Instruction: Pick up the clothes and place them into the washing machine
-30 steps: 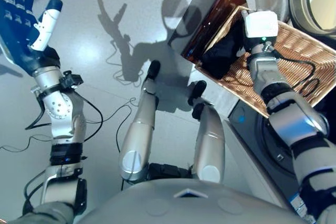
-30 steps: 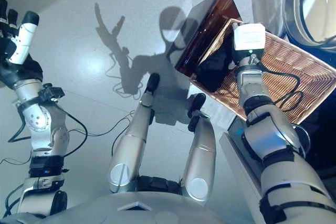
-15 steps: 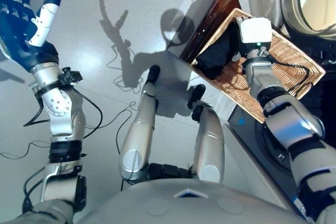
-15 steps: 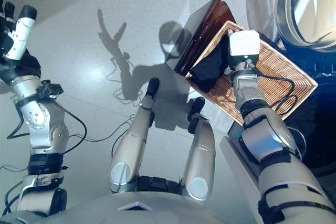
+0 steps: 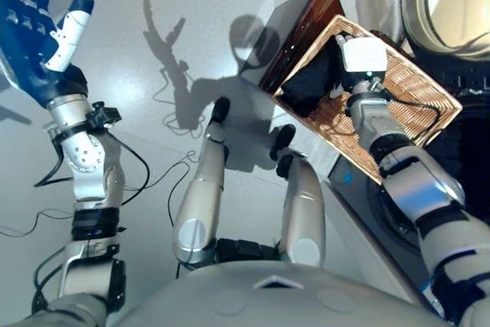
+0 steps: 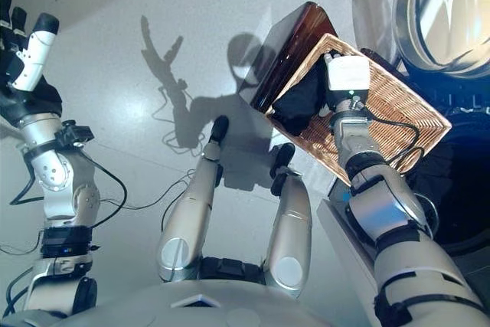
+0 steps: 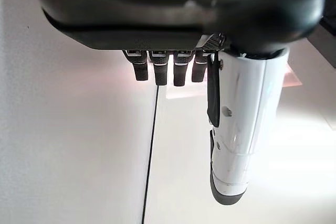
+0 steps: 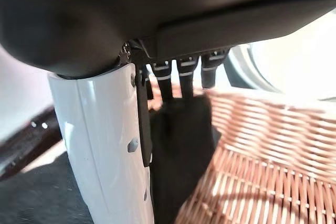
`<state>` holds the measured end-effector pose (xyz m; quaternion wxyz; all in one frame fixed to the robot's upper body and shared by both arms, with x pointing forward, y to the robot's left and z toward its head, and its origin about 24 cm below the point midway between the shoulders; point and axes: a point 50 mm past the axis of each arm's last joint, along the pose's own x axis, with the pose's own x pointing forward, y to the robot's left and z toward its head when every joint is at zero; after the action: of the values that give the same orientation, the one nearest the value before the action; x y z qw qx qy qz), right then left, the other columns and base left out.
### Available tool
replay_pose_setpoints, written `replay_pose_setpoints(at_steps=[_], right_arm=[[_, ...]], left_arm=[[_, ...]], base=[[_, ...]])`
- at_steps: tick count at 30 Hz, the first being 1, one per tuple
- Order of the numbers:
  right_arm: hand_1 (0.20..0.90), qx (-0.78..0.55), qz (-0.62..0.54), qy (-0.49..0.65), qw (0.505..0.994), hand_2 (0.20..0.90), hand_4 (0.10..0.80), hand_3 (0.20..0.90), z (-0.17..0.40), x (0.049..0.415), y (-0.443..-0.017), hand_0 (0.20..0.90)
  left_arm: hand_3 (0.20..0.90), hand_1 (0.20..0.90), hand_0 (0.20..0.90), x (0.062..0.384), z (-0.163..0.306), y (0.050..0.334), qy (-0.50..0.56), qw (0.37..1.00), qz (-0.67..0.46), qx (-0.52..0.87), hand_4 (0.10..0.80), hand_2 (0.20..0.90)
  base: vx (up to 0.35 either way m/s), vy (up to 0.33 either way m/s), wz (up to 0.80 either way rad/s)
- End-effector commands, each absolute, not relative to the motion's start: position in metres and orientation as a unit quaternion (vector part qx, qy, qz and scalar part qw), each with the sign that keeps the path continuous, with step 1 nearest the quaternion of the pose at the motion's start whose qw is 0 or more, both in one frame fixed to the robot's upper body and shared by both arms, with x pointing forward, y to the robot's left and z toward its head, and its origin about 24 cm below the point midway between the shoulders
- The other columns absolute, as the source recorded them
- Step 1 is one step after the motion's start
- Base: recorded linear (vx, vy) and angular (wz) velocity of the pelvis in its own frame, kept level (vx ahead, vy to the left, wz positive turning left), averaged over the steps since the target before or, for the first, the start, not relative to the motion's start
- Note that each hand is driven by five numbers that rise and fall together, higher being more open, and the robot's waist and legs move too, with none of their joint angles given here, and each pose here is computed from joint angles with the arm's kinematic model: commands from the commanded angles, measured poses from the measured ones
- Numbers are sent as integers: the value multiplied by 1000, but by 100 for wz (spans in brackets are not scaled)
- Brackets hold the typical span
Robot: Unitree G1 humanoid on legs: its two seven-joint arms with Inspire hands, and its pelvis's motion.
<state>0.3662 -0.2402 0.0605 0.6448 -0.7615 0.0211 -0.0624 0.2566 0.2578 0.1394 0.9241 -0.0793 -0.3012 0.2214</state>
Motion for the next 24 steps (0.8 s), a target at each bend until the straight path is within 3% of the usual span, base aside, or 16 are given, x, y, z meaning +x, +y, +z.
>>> replay_pose_setpoints(at_steps=[1, 7, 9, 10, 13, 14, 17, 18, 24], right_arm=[[900, -758, -75, 2, 648, 900, 800, 900, 65, 367, -239, 900], [900, -751, -69, -2, 657, 900, 800, 900, 60, 365, -234, 900], [820, -751, -67, 3, 657, 820, 743, 820, 57, 363, -235, 820], [749, -750, -66, 7, 658, 749, 692, 749, 54, 362, -236, 749], [727, -749, -69, 14, 659, 727, 676, 727, 54, 361, -240, 727], [546, -750, -73, 22, 657, 546, 547, 546, 54, 360, -245, 546], [442, -753, -76, 32, 653, 442, 473, 442, 54, 359, -251, 442], [200, -752, -80, 42, 653, 200, 300, 200, 54, 358, -257, 200], [200, -751, -86, 49, 653, 200, 300, 200, 58, 360, -260, 200]], left_arm=[[900, 900, 900, 237, 180, 260, -431, 876, 205, -71, 800, 900], [900, 900, 900, 235, 180, 260, -432, 875, 209, -71, 800, 900], [900, 900, 900, 234, 180, 262, -434, 872, 213, -71, 800, 900], [900, 900, 900, 233, 180, 265, -434, 870, 222, -74, 800, 900], [900, 900, 900, 232, 179, 269, -435, 867, 231, -72, 800, 900], [900, 900, 900, 231, 180, 271, -436, 866, 235, -70, 800, 900], [900, 900, 900, 230, 180, 272, -437, 865, 238, -70, 800, 900], [900, 900, 900, 230, 179, 273, -435, 865, 239, -70, 800, 900], [900, 900, 900, 232, 178, 271, -429, 870, 233, -69, 800, 900]], base=[[-45, -43, -2], [-25, -20, 3], [-21, -17, 6], [81, -57, 6], [10, -34, 12], [-6, -2, 20], [40, 2, 14], [6, 30, 2], [9, 7, 0]])
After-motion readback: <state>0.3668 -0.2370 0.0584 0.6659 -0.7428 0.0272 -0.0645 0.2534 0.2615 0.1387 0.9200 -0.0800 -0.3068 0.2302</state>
